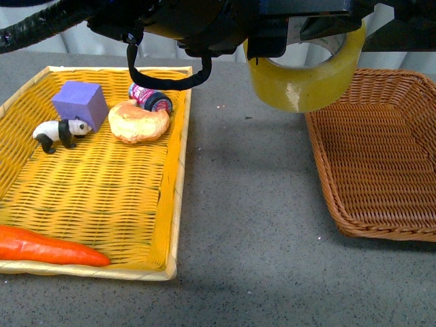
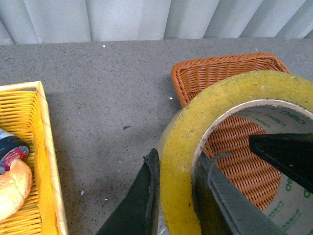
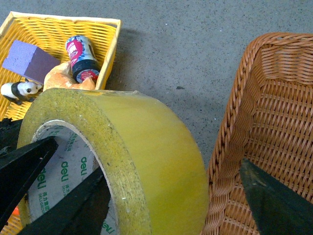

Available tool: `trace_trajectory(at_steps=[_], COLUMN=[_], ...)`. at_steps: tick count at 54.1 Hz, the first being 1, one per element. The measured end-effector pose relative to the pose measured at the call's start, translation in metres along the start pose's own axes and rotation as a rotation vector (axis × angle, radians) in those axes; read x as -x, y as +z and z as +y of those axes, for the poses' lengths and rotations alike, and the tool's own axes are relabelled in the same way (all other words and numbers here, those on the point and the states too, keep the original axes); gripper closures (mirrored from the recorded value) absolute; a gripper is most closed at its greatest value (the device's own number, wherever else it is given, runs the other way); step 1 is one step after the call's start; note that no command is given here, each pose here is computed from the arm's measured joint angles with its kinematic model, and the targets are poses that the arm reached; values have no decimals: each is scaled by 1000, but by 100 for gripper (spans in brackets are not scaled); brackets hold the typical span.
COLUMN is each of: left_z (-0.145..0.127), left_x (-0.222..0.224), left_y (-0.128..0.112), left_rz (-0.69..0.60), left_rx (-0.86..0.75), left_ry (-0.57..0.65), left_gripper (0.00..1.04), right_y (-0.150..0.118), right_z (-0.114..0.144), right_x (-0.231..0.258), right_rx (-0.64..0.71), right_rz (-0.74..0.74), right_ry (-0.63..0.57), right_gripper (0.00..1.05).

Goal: Move tape to another basket

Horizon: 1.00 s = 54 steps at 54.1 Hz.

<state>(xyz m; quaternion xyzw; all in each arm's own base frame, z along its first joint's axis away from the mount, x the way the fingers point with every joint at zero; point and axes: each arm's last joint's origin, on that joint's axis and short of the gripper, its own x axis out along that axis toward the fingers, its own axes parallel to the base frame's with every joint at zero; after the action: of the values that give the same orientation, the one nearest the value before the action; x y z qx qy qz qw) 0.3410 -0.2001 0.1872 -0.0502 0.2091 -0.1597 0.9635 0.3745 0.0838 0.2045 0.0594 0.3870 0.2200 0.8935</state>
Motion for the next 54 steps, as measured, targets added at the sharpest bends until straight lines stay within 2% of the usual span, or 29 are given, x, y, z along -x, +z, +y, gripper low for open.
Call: trace_trajectory(at_steps=[13, 24, 27, 33, 37, 45, 49, 50, 54], left_z=[0, -3, -7, -9, 2, 21, 23, 23, 23], left_x=[0, 2, 3, 5, 10, 17, 19, 19, 19], left_y=[0, 3, 7, 14, 24, 40, 41, 41, 38], left_rz=[-1, -15, -42, -109, -213, -308, -329, -331, -329], left_rx=[0, -2, 27, 137, 256, 453, 505, 508, 514], left_ry=[0, 0, 57, 186, 337, 362, 369, 373, 382], left_gripper=[88, 88, 87, 69, 53, 26, 8, 5, 7], right_y=[2, -1, -3, -1, -2, -2, -3, -3, -4], right_z=[1, 1, 0, 2, 0, -7, -8, -8, -15], right_x=[0, -4, -6, -7, -6, -5, -5, -5, -5], right_rx=[-19, -38, -54, -87, -86, -89, -79, -75, -69], right_rz=[2, 26, 35, 39, 55, 52, 52, 52, 53], right_ry=[6, -12, -7, 14, 9, -20, -38, -43, -80], right_gripper=[64, 80, 83, 85, 87, 88, 88, 88, 88])
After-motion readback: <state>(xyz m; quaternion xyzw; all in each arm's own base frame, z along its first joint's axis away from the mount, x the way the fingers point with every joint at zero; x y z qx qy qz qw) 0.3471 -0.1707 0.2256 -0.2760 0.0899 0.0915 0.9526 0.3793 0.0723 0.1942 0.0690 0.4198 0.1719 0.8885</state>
